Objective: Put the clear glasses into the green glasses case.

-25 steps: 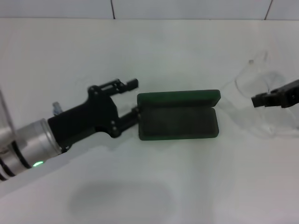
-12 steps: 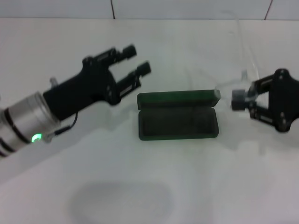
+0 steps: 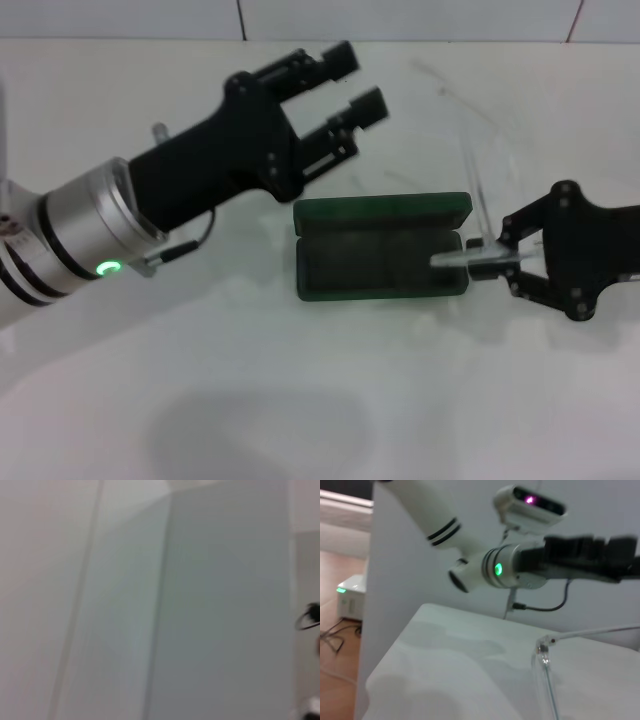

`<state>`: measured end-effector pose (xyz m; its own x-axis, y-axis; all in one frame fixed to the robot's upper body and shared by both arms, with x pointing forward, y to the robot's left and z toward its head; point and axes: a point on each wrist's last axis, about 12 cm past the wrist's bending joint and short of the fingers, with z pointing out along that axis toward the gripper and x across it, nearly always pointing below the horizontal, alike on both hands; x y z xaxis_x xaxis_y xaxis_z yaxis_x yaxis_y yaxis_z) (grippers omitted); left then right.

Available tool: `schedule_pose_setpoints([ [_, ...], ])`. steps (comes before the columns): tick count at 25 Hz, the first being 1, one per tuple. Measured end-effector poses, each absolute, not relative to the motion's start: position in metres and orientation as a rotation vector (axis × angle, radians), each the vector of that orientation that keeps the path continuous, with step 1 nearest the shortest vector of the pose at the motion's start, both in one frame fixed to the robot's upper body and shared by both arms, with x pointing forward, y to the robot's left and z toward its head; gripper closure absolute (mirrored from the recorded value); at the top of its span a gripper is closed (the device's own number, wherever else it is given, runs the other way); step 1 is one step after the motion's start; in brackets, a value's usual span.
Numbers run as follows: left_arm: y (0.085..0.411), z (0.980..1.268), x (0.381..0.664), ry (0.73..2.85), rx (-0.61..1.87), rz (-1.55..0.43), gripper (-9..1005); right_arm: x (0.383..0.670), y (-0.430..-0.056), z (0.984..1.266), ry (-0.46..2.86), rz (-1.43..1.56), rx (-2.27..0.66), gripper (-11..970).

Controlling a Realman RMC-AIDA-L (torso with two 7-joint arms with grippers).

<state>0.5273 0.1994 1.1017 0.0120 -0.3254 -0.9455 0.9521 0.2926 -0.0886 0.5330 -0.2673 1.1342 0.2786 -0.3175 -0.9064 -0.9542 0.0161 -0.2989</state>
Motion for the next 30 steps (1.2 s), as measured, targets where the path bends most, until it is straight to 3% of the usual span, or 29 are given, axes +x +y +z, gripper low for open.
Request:
schedule_pose_setpoints([
  [8, 0.187, 1.104, 0.521, 1.072, 0.781, -1.233, 469, 0.533, -0.248, 1.127, 1.114, 0.735, -1.647, 837],
  [30, 0.181, 1.100, 0.522, 1.113, 0.856, -1.234, 469, 0.535, -0.227, 1.140, 0.867, 0.710, -1.612, 837],
])
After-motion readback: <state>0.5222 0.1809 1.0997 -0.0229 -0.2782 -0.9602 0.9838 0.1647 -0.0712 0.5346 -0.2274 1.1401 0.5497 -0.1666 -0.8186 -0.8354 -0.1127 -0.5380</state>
